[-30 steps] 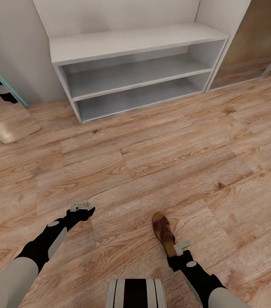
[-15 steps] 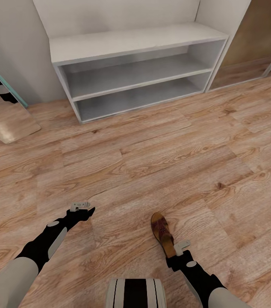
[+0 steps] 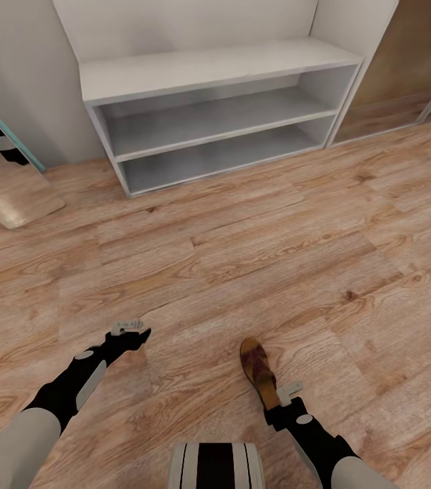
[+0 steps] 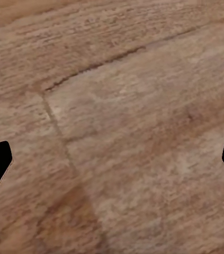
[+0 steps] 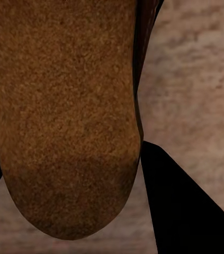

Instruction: Pick up the two gym shoes and the two sandals from the corridor floor and place them onto the hallstand (shoe rack) in the corridor, making sure they are on the rack and not on the floor. Arrange them so the two gym shoes are next to each other and the two sandals are next to each other.

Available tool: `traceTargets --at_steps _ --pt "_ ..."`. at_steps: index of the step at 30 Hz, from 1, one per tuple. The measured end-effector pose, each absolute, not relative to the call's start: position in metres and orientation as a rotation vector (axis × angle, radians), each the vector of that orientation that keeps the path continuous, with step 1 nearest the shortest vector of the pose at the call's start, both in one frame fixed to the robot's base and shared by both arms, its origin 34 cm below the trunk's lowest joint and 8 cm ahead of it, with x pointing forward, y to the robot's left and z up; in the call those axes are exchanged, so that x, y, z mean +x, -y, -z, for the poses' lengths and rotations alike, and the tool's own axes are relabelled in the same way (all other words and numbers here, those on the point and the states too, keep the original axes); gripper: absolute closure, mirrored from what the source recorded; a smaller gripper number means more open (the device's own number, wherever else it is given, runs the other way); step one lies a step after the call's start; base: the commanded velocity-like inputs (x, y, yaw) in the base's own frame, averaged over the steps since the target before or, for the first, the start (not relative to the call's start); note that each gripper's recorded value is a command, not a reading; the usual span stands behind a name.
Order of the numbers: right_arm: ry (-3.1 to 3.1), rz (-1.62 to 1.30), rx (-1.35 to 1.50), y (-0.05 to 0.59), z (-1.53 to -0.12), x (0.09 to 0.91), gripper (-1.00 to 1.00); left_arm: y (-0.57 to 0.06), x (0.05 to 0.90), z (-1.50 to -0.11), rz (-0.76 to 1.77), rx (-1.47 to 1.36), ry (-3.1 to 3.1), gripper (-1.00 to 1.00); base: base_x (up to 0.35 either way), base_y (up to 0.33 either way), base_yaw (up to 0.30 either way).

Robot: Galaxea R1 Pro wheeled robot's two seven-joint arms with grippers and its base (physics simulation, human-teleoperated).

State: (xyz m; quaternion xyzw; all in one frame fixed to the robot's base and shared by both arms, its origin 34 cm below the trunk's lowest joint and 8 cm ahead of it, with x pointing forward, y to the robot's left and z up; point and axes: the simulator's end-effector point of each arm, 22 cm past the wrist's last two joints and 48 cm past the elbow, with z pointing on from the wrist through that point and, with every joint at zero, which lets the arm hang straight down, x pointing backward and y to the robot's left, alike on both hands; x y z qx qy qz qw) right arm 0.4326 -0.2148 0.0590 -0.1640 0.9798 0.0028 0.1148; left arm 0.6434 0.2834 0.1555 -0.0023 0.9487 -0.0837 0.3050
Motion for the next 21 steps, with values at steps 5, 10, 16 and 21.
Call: traceTargets --at_steps 5,10,16,21 --pt "-2.85 -0.002 -0.475 0.215 -0.067 0.443 1.0 -0.284 0.65 -0.168 0.22 -0.004 -2.492 -1.0 0.0 0.0 0.0" --pt "-2.834 0.007 -0.424 0.219 -0.076 0.454 1.0 -0.285 0.657 -0.18 0.218 -0.003 -2.47 -1.0 0.0 0.0 0.0" --pt "-2.83 0.02 -0.237 0.233 -0.086 0.466 1.0 -0.285 0.666 -0.196 0.217 -0.001 -2.444 -1.0 0.0 0.0 0.0" --pt "-2.766 0.042 -0.193 0.241 -0.103 0.497 1.0 -0.285 0.672 -0.209 0.214 0.003 -2.424 -1.0 0.0 0.0 0.0"
